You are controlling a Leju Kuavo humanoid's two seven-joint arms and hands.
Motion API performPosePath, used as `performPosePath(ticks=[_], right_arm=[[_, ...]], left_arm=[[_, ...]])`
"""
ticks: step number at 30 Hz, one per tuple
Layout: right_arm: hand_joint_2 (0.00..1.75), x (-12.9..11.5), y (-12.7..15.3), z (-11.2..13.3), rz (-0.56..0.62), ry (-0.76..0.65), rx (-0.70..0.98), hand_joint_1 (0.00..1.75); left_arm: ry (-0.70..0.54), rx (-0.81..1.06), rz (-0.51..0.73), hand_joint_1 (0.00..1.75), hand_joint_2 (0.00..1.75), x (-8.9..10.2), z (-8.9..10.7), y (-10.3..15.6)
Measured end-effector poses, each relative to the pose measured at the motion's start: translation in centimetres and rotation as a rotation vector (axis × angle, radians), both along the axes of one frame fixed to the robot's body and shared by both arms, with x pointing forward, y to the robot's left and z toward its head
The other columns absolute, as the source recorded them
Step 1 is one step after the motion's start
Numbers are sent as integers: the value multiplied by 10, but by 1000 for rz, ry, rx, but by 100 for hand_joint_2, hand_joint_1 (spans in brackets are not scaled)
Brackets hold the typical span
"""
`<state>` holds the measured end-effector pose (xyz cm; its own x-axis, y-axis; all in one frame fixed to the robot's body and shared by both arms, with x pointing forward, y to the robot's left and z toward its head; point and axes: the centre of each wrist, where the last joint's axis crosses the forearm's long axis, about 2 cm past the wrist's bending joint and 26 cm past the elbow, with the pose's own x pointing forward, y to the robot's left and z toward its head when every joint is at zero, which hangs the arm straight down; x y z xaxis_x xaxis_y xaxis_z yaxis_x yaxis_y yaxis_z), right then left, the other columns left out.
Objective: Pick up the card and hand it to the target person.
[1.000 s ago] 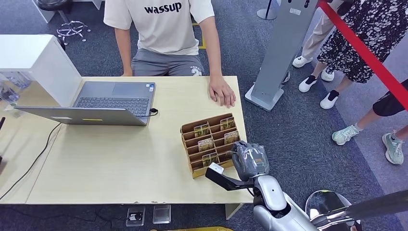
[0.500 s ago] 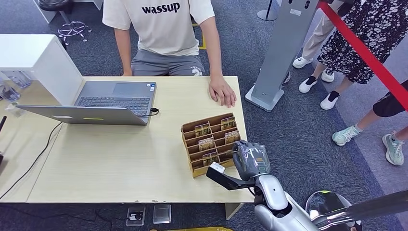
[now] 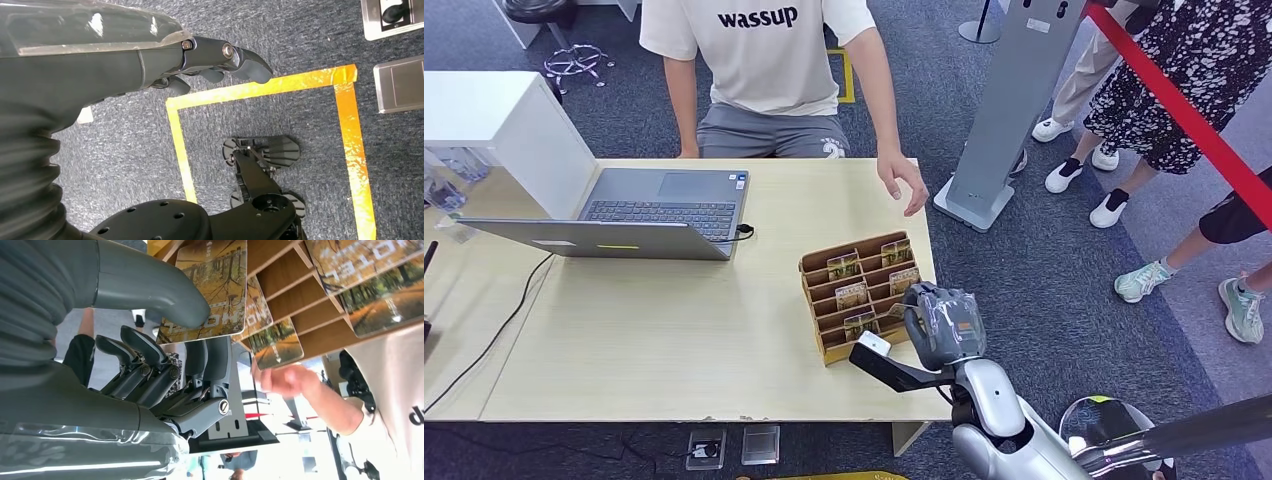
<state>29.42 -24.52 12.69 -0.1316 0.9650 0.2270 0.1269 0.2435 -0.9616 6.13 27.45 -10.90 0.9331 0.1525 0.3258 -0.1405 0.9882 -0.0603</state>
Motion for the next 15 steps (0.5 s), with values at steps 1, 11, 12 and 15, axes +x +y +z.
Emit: performPosePath(ticks=[1,11,12,15], right_arm=[[175,0,0,1,2,-5,2,175],[175,-3,1,15,16,-50,21,175],[175,-4,1,17,18,-56,23,175],[175,-5,1,24,25,-79,33,175]], left_arm=[[0,1,1,0,175,0,0,0],[1,1,1,0,175,0,0,0],[1,1,1,0,175,0,0,0],[1,1,4,0,175,0,0,0]])
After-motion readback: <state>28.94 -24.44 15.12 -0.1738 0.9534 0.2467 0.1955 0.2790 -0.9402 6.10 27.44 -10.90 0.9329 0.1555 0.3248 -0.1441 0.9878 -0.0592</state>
